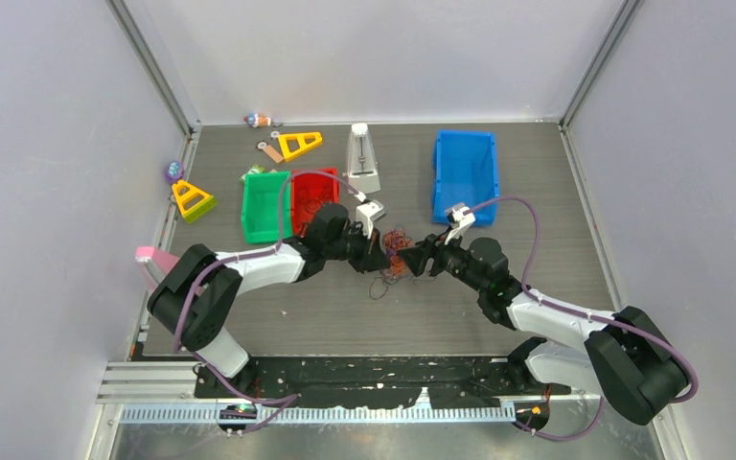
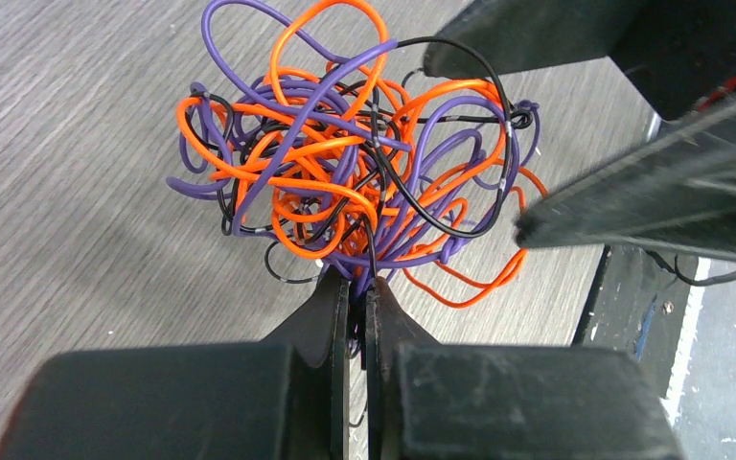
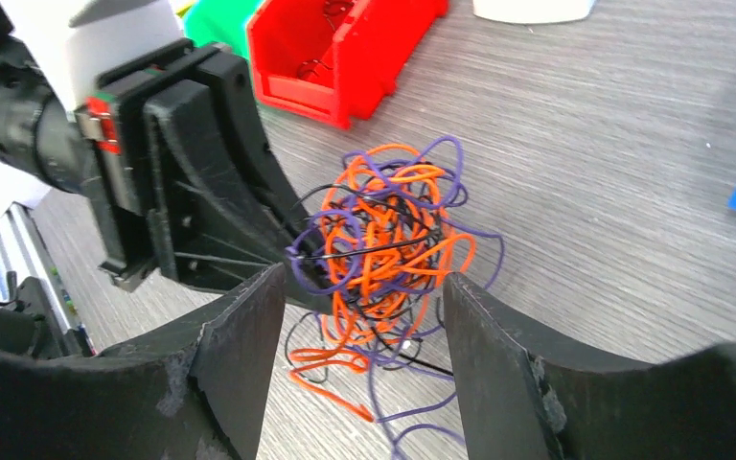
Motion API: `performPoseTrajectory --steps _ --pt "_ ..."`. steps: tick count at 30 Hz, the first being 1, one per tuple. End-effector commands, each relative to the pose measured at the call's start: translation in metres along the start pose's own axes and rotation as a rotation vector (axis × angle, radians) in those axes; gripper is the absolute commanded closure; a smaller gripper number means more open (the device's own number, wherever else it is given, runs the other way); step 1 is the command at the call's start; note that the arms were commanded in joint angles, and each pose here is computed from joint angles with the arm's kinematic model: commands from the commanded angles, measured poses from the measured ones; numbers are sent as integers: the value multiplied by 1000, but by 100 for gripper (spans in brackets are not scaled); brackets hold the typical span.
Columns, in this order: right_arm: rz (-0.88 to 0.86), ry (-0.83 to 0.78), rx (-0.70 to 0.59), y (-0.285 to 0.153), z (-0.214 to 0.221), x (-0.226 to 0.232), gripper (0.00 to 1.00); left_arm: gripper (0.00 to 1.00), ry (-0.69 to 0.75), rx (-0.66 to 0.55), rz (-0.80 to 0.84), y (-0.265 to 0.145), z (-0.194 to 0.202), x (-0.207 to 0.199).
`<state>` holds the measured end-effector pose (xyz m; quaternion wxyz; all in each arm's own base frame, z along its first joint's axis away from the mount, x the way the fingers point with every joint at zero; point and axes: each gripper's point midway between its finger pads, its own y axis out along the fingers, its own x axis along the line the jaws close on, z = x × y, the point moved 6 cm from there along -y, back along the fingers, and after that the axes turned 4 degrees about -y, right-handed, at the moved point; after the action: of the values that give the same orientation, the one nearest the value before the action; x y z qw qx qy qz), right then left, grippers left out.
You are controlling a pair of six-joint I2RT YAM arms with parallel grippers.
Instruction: Untangle the cables
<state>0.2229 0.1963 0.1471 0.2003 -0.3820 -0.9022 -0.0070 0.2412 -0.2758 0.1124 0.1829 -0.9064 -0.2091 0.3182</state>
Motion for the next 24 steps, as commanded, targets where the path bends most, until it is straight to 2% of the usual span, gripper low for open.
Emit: performPoseTrajectory --steps 1,4,8,10,11,12,13,15,21,24 --pt "69 -12 -26 4 -11 -7 34 100 92 -28 101 -1 -18 -17" --pt "63 -10 -20 5 -10 -6 38 100 124 0 115 1 -15 -23" --pt "45 -12 -31 5 -11 -4 50 100 155 52 104 7 -10 -26" --pt "57 -11 -34 4 -12 -5 60 100 172 73 89 9 -8 -26" --pt "72 -10 -38 4 -12 -6 70 100 179 77 74 10 -8 -26" --pt "87 -8 -40 3 -13 -8 76 100 182 80 50 10 -8 -24" --pt "141 -3 -46 2 -14 -14 86 100 180 78 8 9 -9 -20" --pt "283 11 -64 -4 -15 -29 94 100 174 75 -101 6 -10 -9" --pt "746 80 -154 -42 -16 -74 95 100 149 39 -417 -10 -14 23" --pt "869 114 -196 -56 -15 -84 95 100 124 31 -570 -22 -12 39"
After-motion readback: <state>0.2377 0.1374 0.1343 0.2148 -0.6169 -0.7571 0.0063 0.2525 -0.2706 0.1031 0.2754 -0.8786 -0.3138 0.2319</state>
